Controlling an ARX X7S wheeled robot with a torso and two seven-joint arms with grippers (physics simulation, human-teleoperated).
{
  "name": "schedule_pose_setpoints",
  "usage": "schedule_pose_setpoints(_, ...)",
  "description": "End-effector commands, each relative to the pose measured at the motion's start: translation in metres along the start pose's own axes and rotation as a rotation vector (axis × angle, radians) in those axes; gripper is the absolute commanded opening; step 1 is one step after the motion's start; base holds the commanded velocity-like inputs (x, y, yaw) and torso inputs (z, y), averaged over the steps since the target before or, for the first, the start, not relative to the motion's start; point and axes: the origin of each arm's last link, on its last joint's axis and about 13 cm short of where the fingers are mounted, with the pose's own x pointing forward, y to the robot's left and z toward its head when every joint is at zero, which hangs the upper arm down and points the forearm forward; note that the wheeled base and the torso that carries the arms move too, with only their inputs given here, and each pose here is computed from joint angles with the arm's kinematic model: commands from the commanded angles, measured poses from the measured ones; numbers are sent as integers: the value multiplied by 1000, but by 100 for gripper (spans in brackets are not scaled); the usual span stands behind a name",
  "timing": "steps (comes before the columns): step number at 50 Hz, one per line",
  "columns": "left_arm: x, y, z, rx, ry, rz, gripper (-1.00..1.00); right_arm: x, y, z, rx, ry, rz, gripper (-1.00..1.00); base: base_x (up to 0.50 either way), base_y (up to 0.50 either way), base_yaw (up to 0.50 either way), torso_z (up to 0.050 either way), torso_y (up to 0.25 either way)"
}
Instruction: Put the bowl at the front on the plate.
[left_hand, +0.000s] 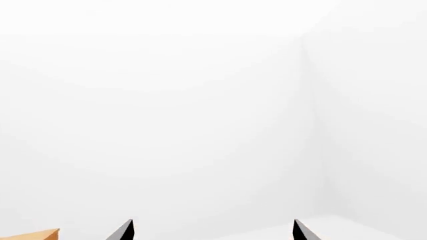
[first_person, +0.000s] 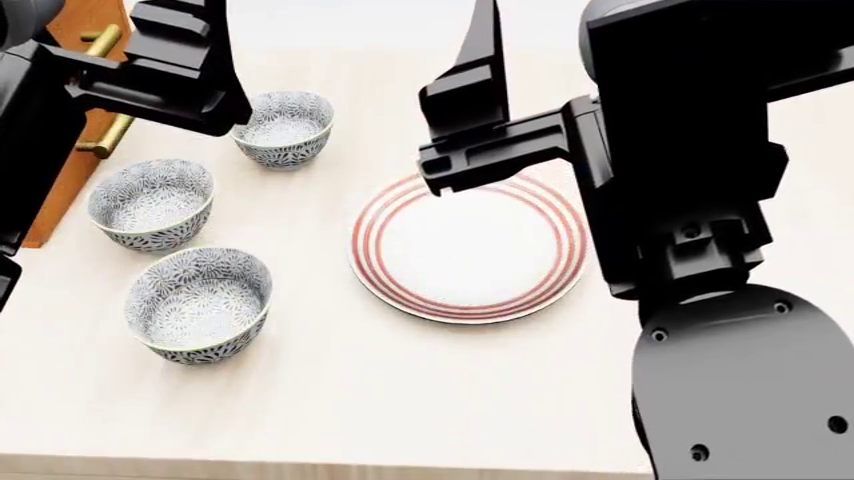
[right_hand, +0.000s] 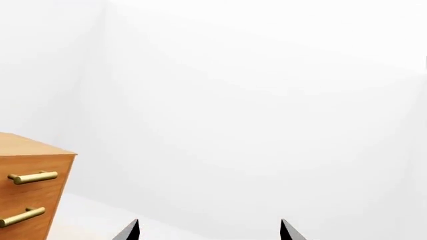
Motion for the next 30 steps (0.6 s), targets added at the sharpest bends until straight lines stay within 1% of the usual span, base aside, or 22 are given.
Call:
schedule_pose_setpoints(1, 0, 0, -1, 7, 0, 6, 100, 0, -1, 1, 1, -1, -5, 100, 0, 0, 0, 0, 0)
schedule_pose_setpoints(16, -2, 1, -4, 2, 7, 5, 100, 0, -1, -1, 6, 8, -4, 100, 33, 0, 0, 0, 0)
schedule_pose_setpoints(17, 3, 2, 5, 2, 7, 5, 100, 0, -1, -1, 6, 7, -4, 100, 66, 0, 0, 0, 0)
schedule_pose_setpoints(30, 2, 2, 6, 2, 7, 7, 100, 1, 0, -2, 8, 10, 1, 100, 78, 0, 0, 0, 0)
